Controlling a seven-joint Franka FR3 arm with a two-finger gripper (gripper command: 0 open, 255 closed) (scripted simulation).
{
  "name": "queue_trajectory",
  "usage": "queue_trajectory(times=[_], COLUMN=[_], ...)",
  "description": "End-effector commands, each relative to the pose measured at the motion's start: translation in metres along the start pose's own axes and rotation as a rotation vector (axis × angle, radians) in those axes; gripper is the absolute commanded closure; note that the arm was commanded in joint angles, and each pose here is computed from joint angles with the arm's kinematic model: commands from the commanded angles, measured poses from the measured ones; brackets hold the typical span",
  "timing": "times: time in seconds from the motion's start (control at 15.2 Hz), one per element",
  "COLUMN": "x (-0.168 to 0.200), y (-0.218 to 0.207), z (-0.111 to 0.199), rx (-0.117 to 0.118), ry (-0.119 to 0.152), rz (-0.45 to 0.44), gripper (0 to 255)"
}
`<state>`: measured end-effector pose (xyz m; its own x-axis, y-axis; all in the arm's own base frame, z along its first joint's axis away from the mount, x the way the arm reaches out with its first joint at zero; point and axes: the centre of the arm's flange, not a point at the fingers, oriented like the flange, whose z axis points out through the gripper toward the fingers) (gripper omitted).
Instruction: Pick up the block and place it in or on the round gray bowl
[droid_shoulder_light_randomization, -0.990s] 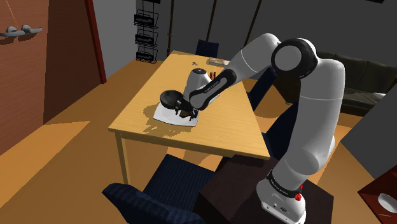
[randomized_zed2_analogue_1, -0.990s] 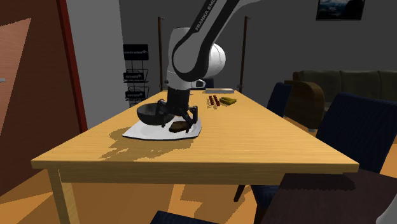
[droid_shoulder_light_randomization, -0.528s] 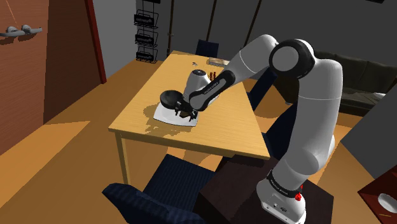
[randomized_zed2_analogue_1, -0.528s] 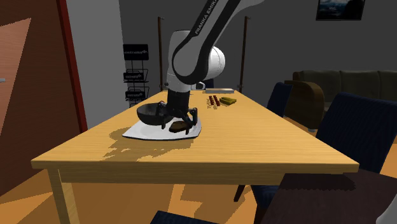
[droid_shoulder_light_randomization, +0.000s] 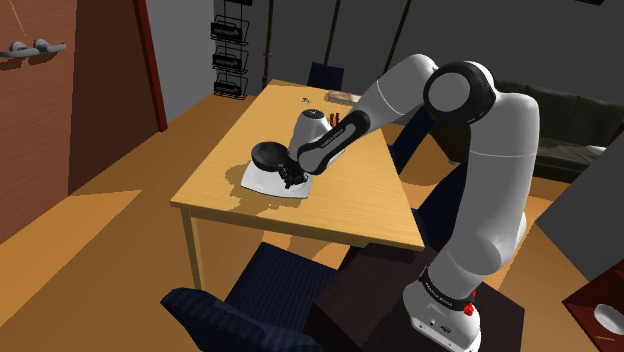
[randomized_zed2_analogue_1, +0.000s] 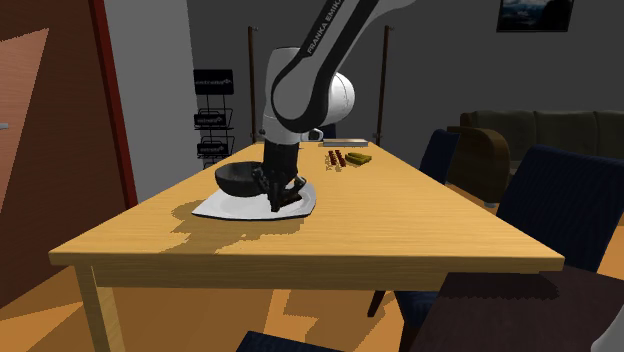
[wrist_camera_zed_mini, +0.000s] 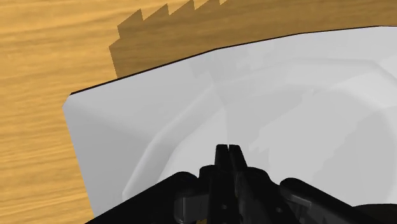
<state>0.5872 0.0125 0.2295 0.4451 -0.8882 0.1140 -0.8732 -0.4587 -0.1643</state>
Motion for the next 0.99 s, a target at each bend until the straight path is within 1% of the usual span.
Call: queue_trajectory(times=[0.0, 0.13, 0.2, 0.53, 0.59, 0.92], x=[-0.001, 0.0, 0.0, 0.062, 0.063, 0.061], y=[0.0, 0.0, 0.0, -0.035, -0.036, -0.031], z=[0.001, 0.0, 0.0, -0.041, -0.042, -0.016], rx=[0.0, 0.0, 0.0, -0.166, -0.169, -0.169], ry=[-0.001, 0.0, 0.0, -0.093, -0.095, -0.095], rz=[-0.001, 0.0, 0.0, -0.004, -0.004, -0.004], gripper=[255, 255, 0, 0, 0, 0])
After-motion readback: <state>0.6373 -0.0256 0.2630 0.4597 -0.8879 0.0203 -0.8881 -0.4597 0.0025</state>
